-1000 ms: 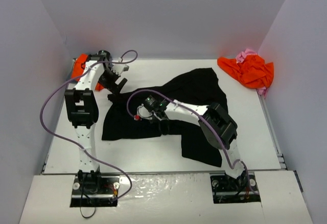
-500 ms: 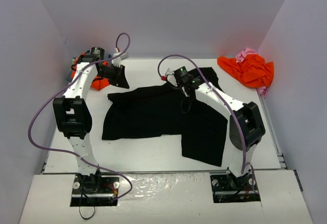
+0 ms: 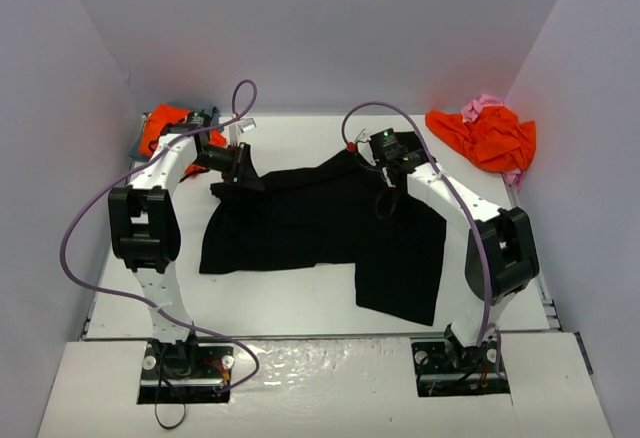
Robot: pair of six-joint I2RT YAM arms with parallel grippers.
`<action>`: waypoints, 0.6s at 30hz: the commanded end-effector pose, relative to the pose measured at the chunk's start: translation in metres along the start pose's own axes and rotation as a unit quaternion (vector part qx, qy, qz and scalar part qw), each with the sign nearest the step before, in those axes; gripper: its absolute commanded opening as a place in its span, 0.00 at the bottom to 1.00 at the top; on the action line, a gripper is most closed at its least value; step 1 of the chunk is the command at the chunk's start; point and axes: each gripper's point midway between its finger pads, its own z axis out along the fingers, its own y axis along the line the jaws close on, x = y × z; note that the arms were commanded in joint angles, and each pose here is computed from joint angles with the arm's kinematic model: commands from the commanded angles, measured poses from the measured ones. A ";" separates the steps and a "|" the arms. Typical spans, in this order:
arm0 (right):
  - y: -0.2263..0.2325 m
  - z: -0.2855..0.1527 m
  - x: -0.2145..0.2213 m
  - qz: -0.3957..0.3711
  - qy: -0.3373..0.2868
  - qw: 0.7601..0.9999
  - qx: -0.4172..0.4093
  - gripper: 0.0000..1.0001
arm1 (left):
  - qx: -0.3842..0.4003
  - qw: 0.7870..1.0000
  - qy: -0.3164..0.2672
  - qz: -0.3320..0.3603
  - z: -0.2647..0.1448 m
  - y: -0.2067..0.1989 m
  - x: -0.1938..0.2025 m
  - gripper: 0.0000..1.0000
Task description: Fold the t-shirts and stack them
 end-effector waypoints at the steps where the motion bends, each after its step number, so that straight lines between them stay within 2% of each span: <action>1: -0.032 -0.020 -0.015 0.060 -0.054 0.996 0.022 0.23 | 0.061 0.996 -0.042 0.044 -0.013 -0.049 -0.024 0.77; 3: -0.036 -0.018 -0.011 0.064 -0.048 0.996 0.030 0.12 | 0.080 0.995 -0.043 0.043 -0.011 -0.054 -0.025 0.82; 4: -0.038 -0.019 -0.011 0.067 -0.047 0.996 0.033 0.15 | 0.093 0.994 -0.046 0.045 -0.011 -0.059 -0.027 0.89; 5: -0.041 -0.019 -0.011 0.073 -0.047 0.996 0.038 0.23 | 0.107 0.992 -0.049 0.049 -0.011 -0.065 -0.030 0.96; 7: -0.043 -0.022 -0.011 0.075 -0.050 0.995 0.040 0.56 | 0.118 0.991 -0.044 0.055 -0.007 -0.079 -0.031 0.97; 10: -0.045 -0.037 -0.022 0.075 -0.084 0.994 0.019 0.64 | -0.057 0.991 -0.013 0.116 -0.003 -0.062 -0.033 0.97; 12: -0.042 -0.049 -0.043 0.092 -0.133 0.987 -0.016 0.66 | -0.233 0.954 -0.065 0.180 -0.014 -0.034 -0.058 0.97; 14: -0.039 -0.060 -0.057 0.097 -0.168 0.980 -0.041 0.66 | -0.368 0.912 -0.110 0.146 -0.049 -0.018 -0.080 0.97; 15: -0.039 -0.064 -0.062 0.097 -0.176 0.978 -0.046 0.66 | -0.402 0.901 -0.126 0.102 -0.061 -0.008 -0.087 0.97; 16: -0.039 -0.066 -0.067 0.097 -0.183 0.977 -0.048 0.66 | -0.410 0.898 -0.150 0.056 -0.069 -0.012 -0.096 0.97; 17: -0.041 -0.068 -0.070 0.097 -0.187 0.977 -0.044 0.66 | -0.417 0.896 -0.148 0.030 -0.073 -0.009 -0.096 0.97; 18: -0.040 -0.065 -0.071 0.096 -0.183 0.977 -0.045 0.66 | -0.441 0.890 -0.118 0.005 -0.072 0.003 -0.081 0.97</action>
